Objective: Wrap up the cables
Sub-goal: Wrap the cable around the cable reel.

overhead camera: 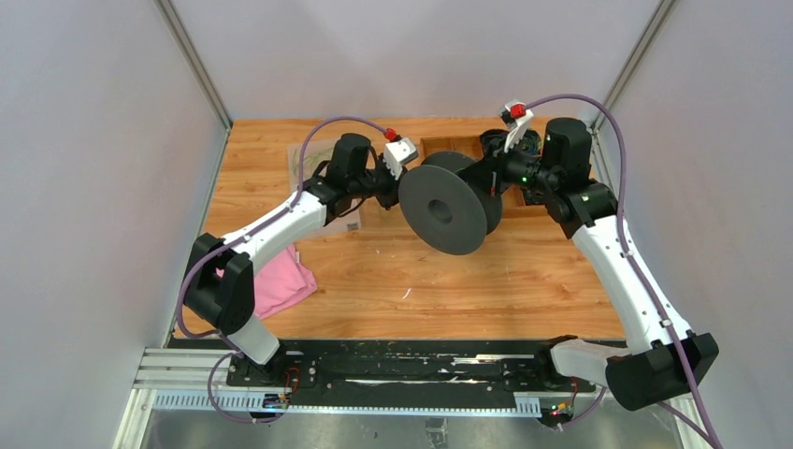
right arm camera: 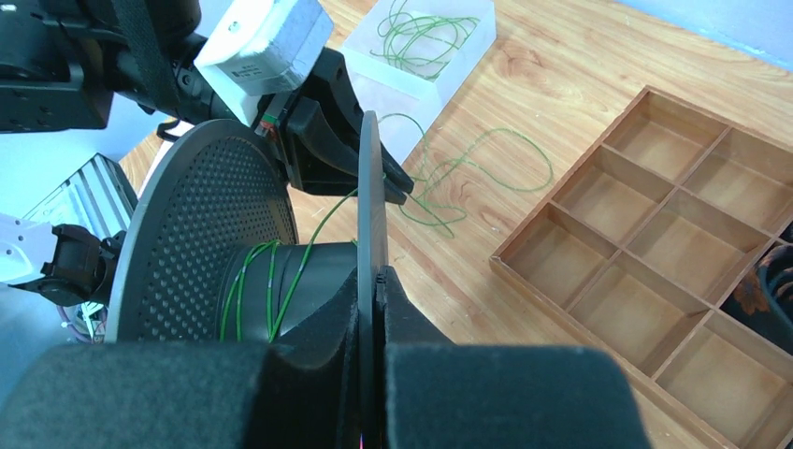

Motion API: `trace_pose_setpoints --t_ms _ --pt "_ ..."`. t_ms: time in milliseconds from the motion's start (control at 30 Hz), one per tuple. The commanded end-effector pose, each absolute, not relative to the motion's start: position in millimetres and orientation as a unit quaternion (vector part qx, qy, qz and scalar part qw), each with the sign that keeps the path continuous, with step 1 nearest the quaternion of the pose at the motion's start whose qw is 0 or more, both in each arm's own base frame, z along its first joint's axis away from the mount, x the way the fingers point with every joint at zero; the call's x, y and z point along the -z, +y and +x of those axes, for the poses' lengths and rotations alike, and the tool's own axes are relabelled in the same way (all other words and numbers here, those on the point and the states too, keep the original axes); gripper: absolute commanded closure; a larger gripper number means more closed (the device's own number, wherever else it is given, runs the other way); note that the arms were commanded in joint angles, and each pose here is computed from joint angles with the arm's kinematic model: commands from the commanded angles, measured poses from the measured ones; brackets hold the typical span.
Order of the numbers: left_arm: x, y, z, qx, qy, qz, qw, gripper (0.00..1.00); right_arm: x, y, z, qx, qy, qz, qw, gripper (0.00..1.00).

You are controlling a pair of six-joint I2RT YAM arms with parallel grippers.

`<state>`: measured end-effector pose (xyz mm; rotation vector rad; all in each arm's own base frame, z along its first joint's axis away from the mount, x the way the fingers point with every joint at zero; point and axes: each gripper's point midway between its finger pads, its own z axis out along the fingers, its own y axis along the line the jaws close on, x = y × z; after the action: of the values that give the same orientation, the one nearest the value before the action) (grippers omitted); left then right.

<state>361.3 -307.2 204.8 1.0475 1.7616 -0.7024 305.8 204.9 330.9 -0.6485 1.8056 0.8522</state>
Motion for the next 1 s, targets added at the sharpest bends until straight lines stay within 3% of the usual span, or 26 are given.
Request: trace_pose_setpoints --t_ms 0,967 --pt "-207.3 -307.5 364.7 0.306 0.712 0.412 0.479 0.84 -387.3 195.1 317.6 -0.343 0.704 -0.252 0.569 0.99" --pt "-166.4 -315.4 357.1 0.369 0.696 0.394 0.473 0.76 -413.1 178.4 331.8 -0.330 0.714 -0.207 0.582 0.99"
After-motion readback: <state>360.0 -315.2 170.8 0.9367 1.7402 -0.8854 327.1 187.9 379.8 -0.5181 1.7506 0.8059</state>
